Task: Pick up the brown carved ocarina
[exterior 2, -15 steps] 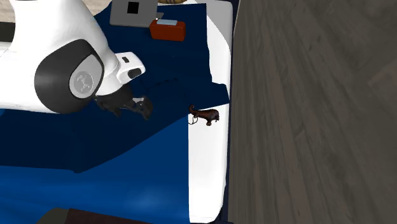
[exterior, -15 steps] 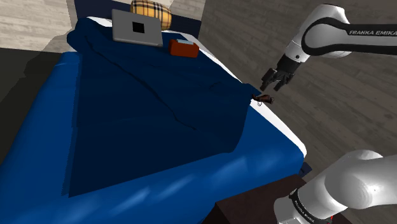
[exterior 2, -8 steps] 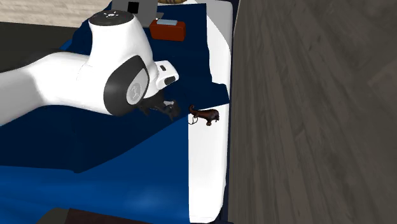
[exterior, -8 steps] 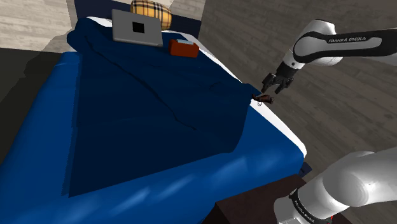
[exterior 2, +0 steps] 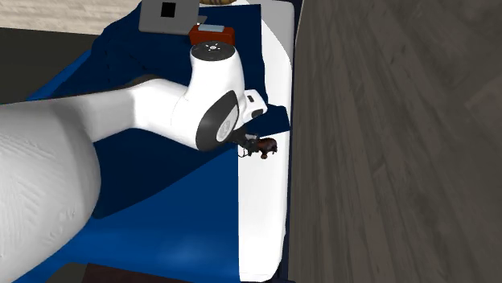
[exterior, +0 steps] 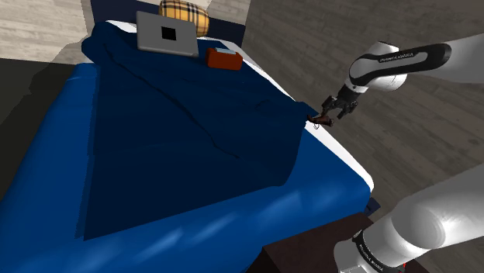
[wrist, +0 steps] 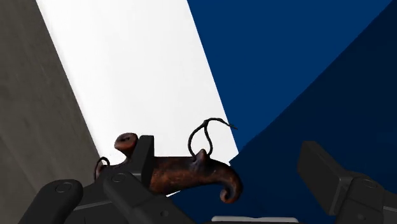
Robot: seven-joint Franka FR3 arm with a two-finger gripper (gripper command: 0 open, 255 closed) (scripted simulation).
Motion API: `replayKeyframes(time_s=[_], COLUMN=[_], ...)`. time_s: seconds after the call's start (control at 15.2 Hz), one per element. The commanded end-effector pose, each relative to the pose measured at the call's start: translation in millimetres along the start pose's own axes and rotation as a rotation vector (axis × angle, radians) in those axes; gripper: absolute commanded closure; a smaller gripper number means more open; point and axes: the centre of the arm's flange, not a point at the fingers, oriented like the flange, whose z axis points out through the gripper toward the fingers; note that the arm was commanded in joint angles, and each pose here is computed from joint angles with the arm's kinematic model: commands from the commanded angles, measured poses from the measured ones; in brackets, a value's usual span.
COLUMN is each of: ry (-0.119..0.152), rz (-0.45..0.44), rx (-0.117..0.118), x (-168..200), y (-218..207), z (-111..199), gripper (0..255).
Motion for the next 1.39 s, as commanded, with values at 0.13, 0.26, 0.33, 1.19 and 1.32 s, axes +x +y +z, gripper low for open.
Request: replayKeyframes(time_s=[0.13, 0.26, 0.33, 1.19, 1.32], ry=[0.008, 0.011, 0.013, 0.014, 0.014], rz=[0.059, 0.088, 0.103, 0.111, 0.111], rx=[-0.012, -0.017, -0.02, -0.021, -0.021], x=[21.1, 30.4, 34.8, 32.4, 32.5], y=[38.7, 58.9, 69.1, 74.4, 74.4], z=[25.1, 37.7, 44.0, 87.1, 87.1], gripper=[0, 0, 0, 255, 255])
